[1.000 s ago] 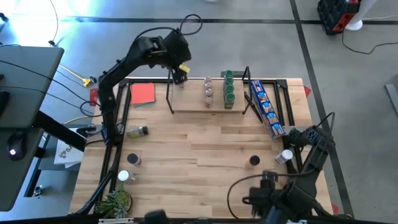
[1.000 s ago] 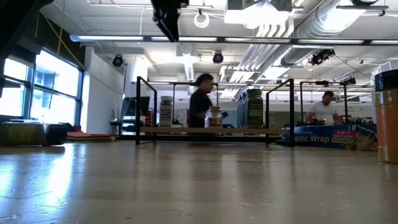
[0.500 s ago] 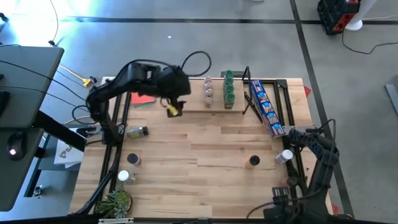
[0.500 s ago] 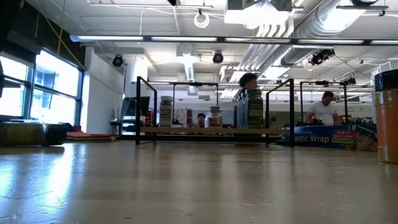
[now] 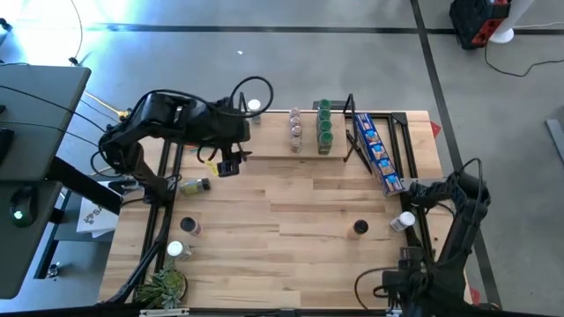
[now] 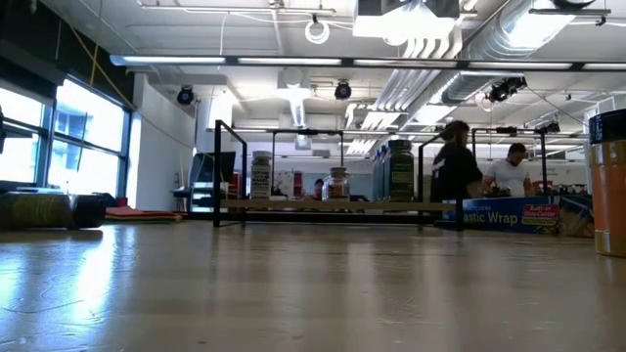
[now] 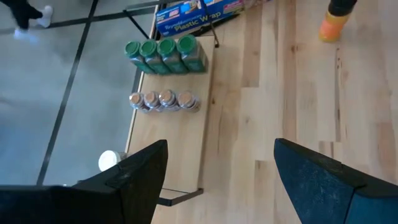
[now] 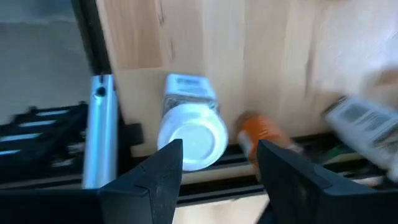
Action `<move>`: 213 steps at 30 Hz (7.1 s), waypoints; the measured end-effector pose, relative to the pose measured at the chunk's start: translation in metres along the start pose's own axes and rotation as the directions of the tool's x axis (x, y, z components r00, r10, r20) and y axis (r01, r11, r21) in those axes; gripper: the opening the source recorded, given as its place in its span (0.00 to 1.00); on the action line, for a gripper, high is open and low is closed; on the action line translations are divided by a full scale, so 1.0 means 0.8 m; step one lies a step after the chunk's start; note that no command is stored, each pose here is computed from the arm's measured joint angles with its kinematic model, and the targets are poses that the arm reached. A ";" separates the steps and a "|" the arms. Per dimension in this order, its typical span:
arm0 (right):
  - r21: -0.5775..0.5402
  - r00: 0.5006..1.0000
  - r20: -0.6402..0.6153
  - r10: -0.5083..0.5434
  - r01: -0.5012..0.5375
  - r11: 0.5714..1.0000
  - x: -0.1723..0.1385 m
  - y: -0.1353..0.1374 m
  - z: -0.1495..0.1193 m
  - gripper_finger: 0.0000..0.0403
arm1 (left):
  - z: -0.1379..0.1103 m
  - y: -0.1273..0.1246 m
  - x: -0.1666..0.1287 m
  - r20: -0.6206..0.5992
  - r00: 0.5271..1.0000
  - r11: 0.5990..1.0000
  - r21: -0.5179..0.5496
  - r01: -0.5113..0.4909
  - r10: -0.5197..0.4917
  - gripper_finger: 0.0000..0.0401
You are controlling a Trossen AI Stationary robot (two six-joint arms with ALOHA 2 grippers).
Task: Shelf spices
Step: Put the white seasoning bottle on the shelf aligned with the other white seasoning bottle
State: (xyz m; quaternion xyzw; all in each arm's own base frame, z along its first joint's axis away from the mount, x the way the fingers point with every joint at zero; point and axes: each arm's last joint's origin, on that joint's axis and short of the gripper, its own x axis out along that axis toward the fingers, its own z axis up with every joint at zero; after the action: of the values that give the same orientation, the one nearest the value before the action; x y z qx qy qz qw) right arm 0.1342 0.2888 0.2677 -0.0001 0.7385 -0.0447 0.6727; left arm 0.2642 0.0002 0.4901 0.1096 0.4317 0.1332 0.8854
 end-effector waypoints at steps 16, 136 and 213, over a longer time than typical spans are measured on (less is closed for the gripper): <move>0.090 0.988 -0.038 0.148 -0.145 0.985 0.031 -0.020 0.000 0.78 | -0.019 -0.024 0.011 -0.081 0.997 0.998 0.057 -0.004 0.009 0.72; -0.357 0.833 0.530 0.160 0.048 0.933 0.003 -0.243 0.372 0.75 | -0.297 -0.270 0.188 0.165 0.980 0.987 -0.101 0.129 -0.111 0.72; 0.107 0.864 0.385 -0.323 0.306 0.946 0.004 -0.286 0.346 0.72 | -0.259 -0.172 0.250 0.059 0.998 0.902 -0.433 0.000 0.028 0.72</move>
State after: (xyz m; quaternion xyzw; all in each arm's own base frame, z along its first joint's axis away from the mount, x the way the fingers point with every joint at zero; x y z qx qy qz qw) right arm 0.3952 0.0426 0.2545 -0.1151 0.5753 -0.1683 0.7921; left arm 0.2378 -0.0469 0.1755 -0.0820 0.3620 0.2284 0.9000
